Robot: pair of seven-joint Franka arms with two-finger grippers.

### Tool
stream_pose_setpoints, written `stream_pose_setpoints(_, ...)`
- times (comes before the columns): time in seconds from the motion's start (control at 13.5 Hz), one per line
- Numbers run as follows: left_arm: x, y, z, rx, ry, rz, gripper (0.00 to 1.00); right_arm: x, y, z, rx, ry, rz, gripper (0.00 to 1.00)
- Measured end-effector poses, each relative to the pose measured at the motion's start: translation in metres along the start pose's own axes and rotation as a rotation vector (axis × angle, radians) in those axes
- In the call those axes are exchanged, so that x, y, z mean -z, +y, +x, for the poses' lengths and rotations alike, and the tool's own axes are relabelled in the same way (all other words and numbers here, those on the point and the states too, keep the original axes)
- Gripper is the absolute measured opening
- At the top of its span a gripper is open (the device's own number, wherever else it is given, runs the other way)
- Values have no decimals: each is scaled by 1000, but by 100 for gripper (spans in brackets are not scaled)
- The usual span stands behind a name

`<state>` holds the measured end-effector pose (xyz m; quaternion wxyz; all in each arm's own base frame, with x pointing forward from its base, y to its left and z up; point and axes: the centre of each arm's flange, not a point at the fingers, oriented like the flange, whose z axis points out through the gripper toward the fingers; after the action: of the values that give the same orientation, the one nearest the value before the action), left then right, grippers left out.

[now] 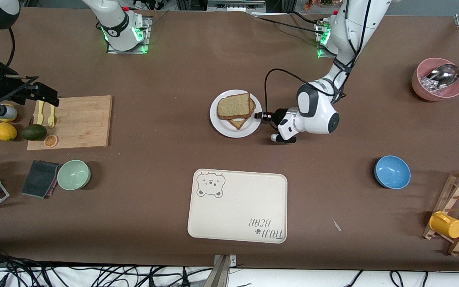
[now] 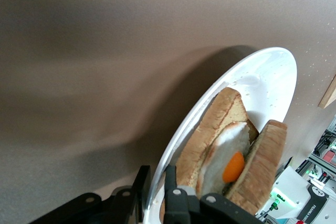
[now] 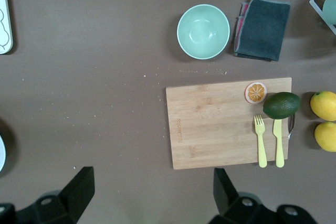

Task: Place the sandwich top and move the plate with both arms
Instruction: 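Slide the white plate with the left gripper onto the bear tray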

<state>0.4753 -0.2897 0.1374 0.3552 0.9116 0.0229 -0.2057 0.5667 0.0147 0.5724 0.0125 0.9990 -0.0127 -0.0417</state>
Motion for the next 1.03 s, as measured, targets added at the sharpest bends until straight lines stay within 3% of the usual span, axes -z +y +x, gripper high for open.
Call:
stream_pose_setpoints(0.22, 1, 1, 1, 34, 8, -57, 15, 0, 0, 0, 0, 0, 0, 100)
stream_pose_setpoints(0.37, 8, 5, 3, 54, 18, -122, 8, -1, 1, 0, -1, -2, 0, 100)
stream_pose_setpoints(0.74, 73, 29, 43, 70, 156, -195, 5, -4, 1, 2, -2, -8, 0, 100)
stream_pose_setpoints(1.03, 107, 47, 61, 35, 219, -227, 5, -4, 1, 2, -2, -8, 0, 100)
